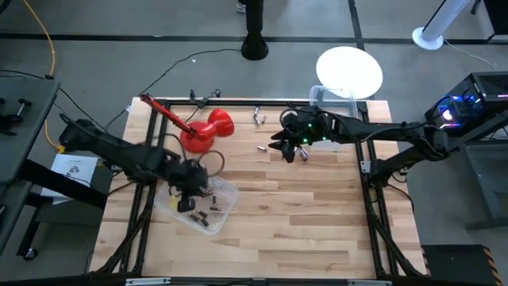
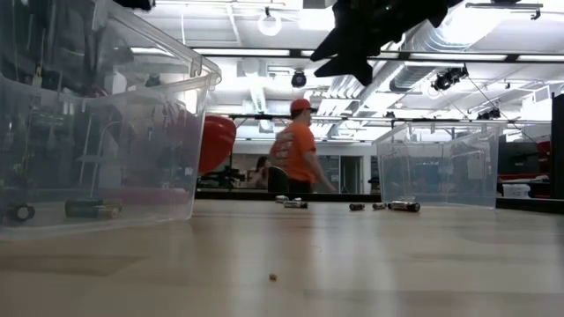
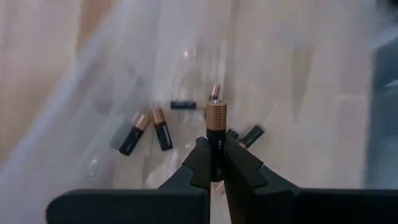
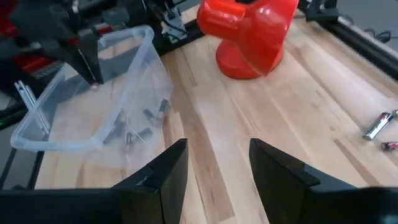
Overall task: Sort batteries
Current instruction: Put the black battery into the bottom transparent bin, then put the silver battery into the top transparent bin
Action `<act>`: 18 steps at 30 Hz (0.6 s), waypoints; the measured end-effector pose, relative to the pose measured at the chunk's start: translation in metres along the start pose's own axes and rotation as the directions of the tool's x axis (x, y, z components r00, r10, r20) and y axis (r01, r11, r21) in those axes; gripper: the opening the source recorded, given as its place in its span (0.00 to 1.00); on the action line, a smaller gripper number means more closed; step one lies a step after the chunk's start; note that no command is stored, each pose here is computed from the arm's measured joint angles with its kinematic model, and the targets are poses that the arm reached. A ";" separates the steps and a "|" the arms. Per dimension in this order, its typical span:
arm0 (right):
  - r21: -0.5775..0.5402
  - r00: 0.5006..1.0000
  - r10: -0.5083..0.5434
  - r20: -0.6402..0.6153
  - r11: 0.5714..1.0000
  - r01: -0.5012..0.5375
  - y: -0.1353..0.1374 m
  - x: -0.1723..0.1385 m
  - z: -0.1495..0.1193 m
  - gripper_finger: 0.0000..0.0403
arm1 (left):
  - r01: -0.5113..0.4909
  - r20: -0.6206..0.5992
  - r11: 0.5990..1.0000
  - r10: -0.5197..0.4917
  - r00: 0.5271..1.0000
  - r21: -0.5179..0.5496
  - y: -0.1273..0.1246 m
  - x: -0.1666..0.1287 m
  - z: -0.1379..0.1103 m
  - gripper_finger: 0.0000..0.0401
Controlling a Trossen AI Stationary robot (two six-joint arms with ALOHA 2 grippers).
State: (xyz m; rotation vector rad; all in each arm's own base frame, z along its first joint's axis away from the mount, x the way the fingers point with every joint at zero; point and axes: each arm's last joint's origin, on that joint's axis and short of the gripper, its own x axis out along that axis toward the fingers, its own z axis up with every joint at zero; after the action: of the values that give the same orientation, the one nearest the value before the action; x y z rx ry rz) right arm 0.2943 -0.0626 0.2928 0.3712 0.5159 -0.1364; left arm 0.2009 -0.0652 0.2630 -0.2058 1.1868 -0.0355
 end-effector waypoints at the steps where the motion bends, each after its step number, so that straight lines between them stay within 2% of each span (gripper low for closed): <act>1: 0.001 1.000 -0.001 -0.010 1.000 0.001 -0.001 0.003 -0.001 0.41 | -0.004 -0.021 1.000 0.005 1.000 0.023 -0.001 0.007 -0.001 0.04; 7: 0.007 0.996 -0.017 -0.084 1.000 0.017 -0.008 0.028 -0.012 0.41 | -0.046 -0.096 0.993 0.057 0.994 0.111 -0.004 0.029 -0.001 0.17; 12: 0.012 0.977 -0.075 -0.199 0.997 0.079 -0.022 0.063 -0.031 0.41 | -0.062 -0.113 0.989 0.078 0.991 0.135 -0.001 0.033 0.000 0.34; 15: -0.055 0.959 -0.132 -0.253 0.991 0.122 -0.030 0.085 -0.035 0.41 | -0.069 -0.118 0.991 0.082 0.990 0.114 0.001 0.032 0.000 0.43; 18: -0.188 0.930 -0.228 -0.287 0.966 0.179 -0.037 0.111 -0.035 0.41 | -0.073 -0.128 0.992 0.086 0.988 0.103 0.002 0.032 -0.001 0.50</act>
State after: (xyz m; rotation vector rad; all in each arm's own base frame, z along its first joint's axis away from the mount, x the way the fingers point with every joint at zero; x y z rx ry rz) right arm 0.3655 -0.0876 0.1973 0.1810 0.8689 -0.2399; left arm 0.2119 -0.0680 0.2332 -0.0699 1.3207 -0.0374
